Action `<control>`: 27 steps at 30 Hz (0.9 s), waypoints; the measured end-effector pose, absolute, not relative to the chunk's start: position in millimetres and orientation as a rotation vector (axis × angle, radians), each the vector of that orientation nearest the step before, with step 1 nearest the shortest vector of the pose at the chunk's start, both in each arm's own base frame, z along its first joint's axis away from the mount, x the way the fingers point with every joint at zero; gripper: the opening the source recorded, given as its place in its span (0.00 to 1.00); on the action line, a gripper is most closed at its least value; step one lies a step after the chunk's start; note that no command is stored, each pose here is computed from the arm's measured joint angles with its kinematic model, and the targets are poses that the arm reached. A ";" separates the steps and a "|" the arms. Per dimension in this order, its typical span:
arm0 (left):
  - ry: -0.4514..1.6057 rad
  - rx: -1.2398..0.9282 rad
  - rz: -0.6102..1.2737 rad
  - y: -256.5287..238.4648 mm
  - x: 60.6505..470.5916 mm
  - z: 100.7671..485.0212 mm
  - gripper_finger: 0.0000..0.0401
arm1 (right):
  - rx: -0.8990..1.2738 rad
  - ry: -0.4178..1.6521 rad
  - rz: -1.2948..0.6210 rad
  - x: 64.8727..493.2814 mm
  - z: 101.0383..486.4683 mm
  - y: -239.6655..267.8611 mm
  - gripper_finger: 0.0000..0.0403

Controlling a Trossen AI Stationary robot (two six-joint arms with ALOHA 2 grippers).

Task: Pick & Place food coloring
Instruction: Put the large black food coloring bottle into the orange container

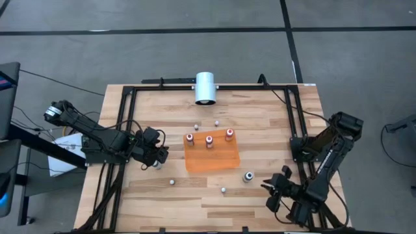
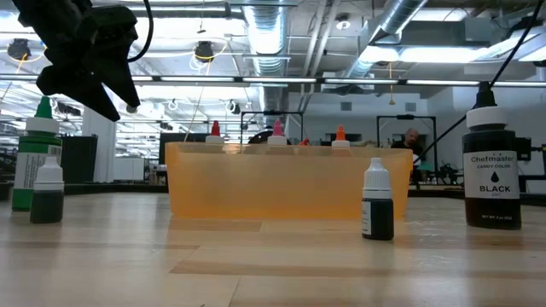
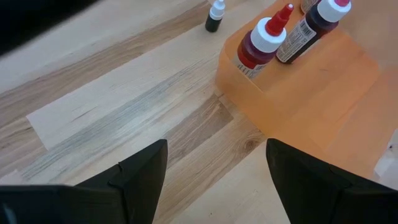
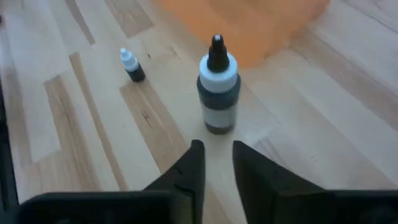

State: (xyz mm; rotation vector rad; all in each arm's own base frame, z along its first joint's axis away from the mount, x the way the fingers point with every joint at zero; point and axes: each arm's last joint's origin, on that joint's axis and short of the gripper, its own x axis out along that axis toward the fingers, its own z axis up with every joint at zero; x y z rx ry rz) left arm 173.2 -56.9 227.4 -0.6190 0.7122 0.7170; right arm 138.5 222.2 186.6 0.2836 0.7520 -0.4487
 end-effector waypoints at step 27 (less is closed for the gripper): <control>0.735 -0.562 0.690 -57.0 173.1 227.4 0.66 | 0.288 0.610 -0.483 182.8 158.6 191.7 0.58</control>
